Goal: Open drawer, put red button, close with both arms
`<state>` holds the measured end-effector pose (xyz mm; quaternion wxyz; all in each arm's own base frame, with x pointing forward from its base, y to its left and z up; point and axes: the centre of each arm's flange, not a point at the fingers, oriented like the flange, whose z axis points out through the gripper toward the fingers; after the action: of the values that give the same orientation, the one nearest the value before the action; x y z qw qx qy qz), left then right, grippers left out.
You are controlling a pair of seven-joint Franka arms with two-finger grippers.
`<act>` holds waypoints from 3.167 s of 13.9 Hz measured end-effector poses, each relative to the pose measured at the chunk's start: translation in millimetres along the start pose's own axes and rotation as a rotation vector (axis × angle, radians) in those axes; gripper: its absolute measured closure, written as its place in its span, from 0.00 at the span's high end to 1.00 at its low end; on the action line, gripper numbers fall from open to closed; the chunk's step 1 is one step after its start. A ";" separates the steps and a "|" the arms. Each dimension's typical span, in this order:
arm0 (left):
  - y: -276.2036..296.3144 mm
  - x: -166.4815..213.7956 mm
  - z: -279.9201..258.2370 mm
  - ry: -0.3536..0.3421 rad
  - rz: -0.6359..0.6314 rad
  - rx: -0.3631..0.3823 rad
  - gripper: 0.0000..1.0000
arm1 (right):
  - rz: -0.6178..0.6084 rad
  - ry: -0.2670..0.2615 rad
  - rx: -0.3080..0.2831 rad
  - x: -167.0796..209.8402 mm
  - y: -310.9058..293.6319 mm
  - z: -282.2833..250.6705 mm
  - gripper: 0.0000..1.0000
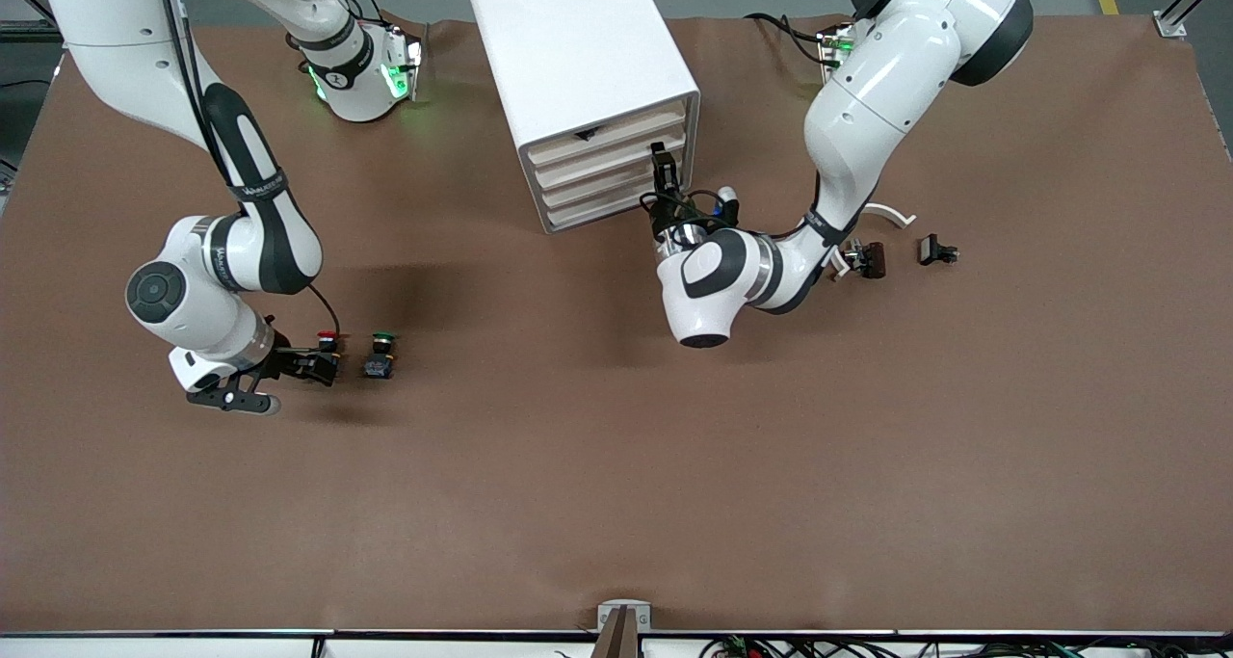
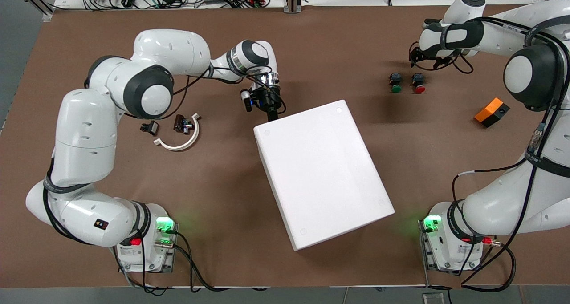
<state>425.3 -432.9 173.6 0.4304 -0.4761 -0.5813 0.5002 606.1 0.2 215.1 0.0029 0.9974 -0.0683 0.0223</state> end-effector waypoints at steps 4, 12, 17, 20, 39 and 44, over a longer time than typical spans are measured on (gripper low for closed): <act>0.7 17.1 -31.3 -0.058 0.000 -0.012 0.14 | -0.008 -0.033 -0.007 -5.7 -3.6 17.3 1.00; -2.5 39.6 -82.7 -0.136 -0.006 -0.074 0.14 | -0.013 -0.077 -0.017 -14.3 -4.5 40.2 1.00; -8.4 49.4 -106.0 -0.175 -0.001 -0.098 0.14 | -0.011 -0.087 -0.016 -17.3 -5.1 39.1 0.45; -7.8 52.2 -109.6 -0.183 -0.003 -0.100 0.16 | 0.003 -0.117 -0.014 -11.8 -8.3 18.5 0.41; -24.4 69.2 -137.1 -0.166 0.252 -0.184 1.00 | 0.638 -0.171 0.024 -177.9 -388.5 -195.0 0.41; -59.3 61.3 -132.3 -0.010 0.396 -0.296 1.00 | 0.649 -0.173 0.010 -213.9 -418.4 -191.0 0.41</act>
<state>536.5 -352.6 250.9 0.2469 -0.6360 -0.5458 0.4864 443.0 445.4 395.1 -0.0149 0.9219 -0.3821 -0.0625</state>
